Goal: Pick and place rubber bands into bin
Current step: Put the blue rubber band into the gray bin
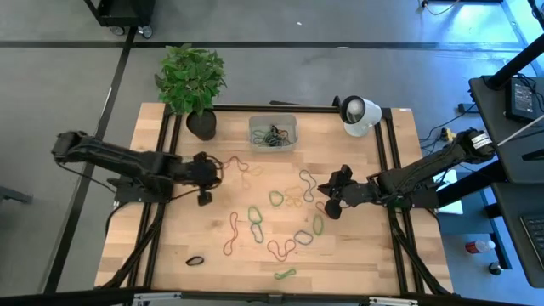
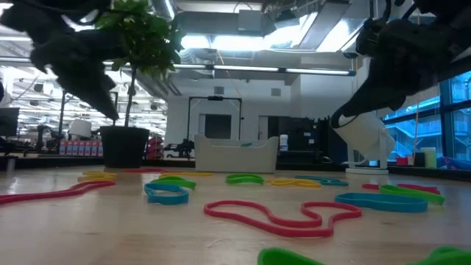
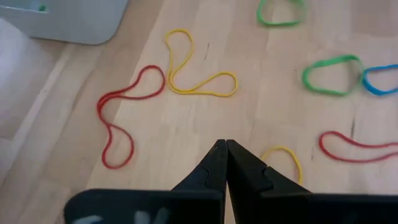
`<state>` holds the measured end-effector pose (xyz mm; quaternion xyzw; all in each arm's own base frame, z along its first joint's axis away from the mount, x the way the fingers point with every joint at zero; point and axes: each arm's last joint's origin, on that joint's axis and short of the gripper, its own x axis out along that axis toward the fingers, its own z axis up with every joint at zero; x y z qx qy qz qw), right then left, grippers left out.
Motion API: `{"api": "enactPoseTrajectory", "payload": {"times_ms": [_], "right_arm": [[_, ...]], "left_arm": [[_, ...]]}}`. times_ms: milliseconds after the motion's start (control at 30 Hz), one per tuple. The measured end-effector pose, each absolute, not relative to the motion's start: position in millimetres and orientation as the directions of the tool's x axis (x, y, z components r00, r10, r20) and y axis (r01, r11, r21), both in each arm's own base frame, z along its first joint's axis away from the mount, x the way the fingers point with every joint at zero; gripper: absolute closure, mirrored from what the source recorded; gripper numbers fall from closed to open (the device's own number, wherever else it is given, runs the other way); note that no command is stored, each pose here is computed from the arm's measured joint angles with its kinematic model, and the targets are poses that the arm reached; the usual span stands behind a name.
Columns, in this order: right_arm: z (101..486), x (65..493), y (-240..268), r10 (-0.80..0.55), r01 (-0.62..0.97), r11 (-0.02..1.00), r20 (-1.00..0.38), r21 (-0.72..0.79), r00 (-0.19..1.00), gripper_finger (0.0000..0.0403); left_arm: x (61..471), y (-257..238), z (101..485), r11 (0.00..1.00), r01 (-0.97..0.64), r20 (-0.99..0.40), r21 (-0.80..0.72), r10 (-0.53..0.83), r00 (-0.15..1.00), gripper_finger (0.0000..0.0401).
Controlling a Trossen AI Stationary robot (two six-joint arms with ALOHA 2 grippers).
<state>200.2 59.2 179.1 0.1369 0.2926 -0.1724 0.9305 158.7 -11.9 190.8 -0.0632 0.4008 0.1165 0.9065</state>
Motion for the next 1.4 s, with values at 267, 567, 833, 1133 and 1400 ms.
{"api": "enactPoseTrajectory", "payload": {"times_ms": [267, 567, 833, 1133, 1400], "right_arm": [[210, 212, 67, -0.164, 0.336, 0.926, -0.616, 0.174, 0.771, 0.0318], [208, 250, 95, -0.112, 0.273, 0.959, -0.788, 0.073, 0.606, 0.0318], [168, 300, 123, 0.032, 0.195, 0.974, -0.918, 0.118, 0.396, 0.0318], [149, 328, 136, 0.009, 0.195, 0.979, -0.966, 0.061, 0.258, 0.0318], [148, 329, 139, 0.074, 0.180, 0.976, -0.969, 0.119, 0.236, 0.0318]], "left_arm": [[130, -7, 193, 0.969, -0.244, -0.565, -0.046, 0.176, 0.806, 0.0400], [124, -6, 185, 0.972, -0.230, -0.490, -0.055, 0.174, 0.854, 0.0399], [127, -5, 183, 0.959, -0.277, -0.417, -0.060, 0.228, 0.880, 0.0399], [127, -5, 172, 0.957, -0.283, -0.420, -0.058, 0.234, 0.877, 0.0399], [128, -7, 174, 0.972, -0.228, -0.406, -0.056, 0.186, 0.895, 0.0399]]}}
